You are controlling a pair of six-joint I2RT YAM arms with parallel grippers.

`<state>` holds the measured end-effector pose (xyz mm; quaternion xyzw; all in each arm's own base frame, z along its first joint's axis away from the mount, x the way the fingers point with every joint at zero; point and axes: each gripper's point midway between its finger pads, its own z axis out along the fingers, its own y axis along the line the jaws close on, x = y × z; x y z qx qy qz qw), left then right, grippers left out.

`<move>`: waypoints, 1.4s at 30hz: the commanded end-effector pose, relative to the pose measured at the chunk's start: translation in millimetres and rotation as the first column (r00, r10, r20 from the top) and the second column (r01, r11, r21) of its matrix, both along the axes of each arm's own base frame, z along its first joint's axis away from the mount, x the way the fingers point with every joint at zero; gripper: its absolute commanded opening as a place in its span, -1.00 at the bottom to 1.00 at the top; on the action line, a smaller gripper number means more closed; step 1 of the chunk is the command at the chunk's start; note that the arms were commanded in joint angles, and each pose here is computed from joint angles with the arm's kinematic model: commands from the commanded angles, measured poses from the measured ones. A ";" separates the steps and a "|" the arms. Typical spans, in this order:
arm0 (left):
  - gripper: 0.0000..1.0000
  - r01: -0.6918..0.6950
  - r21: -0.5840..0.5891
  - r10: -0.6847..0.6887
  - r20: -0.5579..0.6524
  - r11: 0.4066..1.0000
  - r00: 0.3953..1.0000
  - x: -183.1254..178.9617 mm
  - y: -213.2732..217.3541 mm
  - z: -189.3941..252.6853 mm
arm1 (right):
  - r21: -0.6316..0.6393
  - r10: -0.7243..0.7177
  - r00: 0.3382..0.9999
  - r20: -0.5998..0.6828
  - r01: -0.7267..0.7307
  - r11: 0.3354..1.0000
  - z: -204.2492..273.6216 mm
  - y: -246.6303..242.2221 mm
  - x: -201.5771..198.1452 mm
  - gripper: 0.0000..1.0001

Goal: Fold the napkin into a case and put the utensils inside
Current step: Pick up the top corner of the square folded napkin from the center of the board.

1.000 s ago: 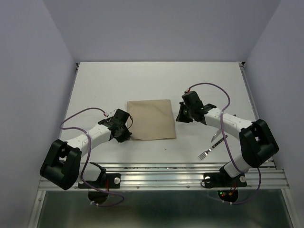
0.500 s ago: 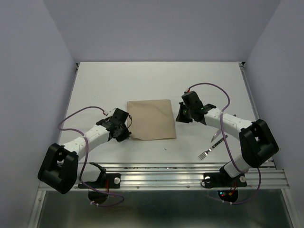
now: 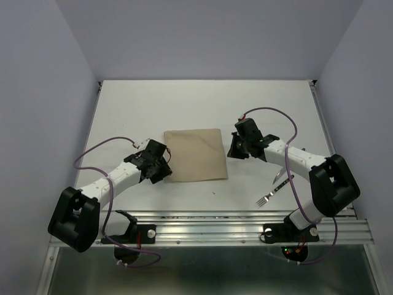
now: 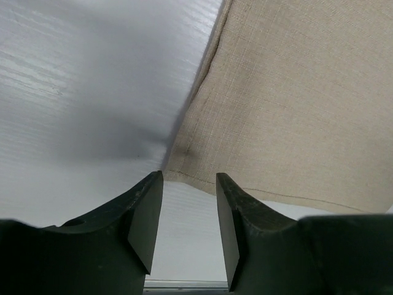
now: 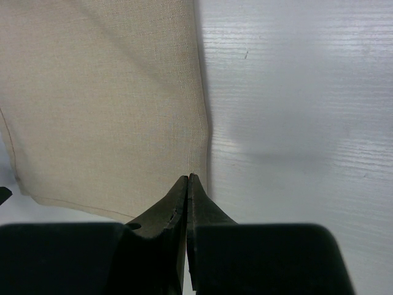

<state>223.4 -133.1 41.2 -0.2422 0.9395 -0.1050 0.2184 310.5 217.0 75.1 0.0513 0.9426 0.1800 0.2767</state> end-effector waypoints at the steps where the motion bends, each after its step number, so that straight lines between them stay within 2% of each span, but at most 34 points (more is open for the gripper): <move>1: 0.05 -0.016 0.023 0.016 -0.008 1.000 1.000 -2.5 4.7 -9.9 | 0.005 0.002 1.000 0.010 -0.002 1.000 2.1 2.6 -0.5 -0.90; 14: -0.10 -0.025 0.033 0.026 -0.047 0.999 0.999 -11.2 7.9 -29.4 | 0.003 0.007 1.000 -0.001 -0.007 1.000 -1.3 3.9 -0.4 -0.90; 16: -0.17 -0.024 0.040 0.027 -0.052 0.999 0.998 -10.4 8.1 -31.6 | 0.004 0.007 1.000 -0.003 -0.007 1.000 -1.8 4.4 -0.2 -0.90; 22: -0.22 -0.016 0.058 0.019 -0.046 0.998 0.999 -4.8 8.2 -31.2 | 0.003 0.007 1.000 -0.005 -0.007 1.000 -2.4 4.1 -0.6 -0.90; 25: -0.41 -0.015 0.060 0.018 -0.049 0.998 0.999 -4.1 7.9 -31.6 | 0.003 0.006 1.000 -0.003 -0.006 1.000 -1.5 4.0 -0.3 -0.90; 28: -0.82 -0.010 0.049 0.012 -0.047 0.999 0.999 -3.7 5.8 -29.9 | 0.003 0.003 1.000 0.000 -0.003 1.000 -0.9 3.9 0.4 -0.90; 30: -1.00 -0.008 0.043 0.009 -0.040 0.999 0.999 -3.4 5.1 -27.5 | 0.002 0.003 1.000 -0.002 -0.003 1.000 -1.1 3.7 0.1 -0.90; 35: -1.00 -0.013 0.036 0.014 -0.007 0.999 1.000 1.9 4.3 -12.7 | 0.003 0.005 1.000 -0.001 -0.005 1.000 -0.6 4.6 1.0 -0.90; 42: -1.00 -0.007 0.025 0.005 0.082 1.000 0.997 21.4 -0.5 29.5 | -0.001 0.002 1.000 -0.004 -0.002 1.000 -1.5 4.4 1.8 -0.90</move>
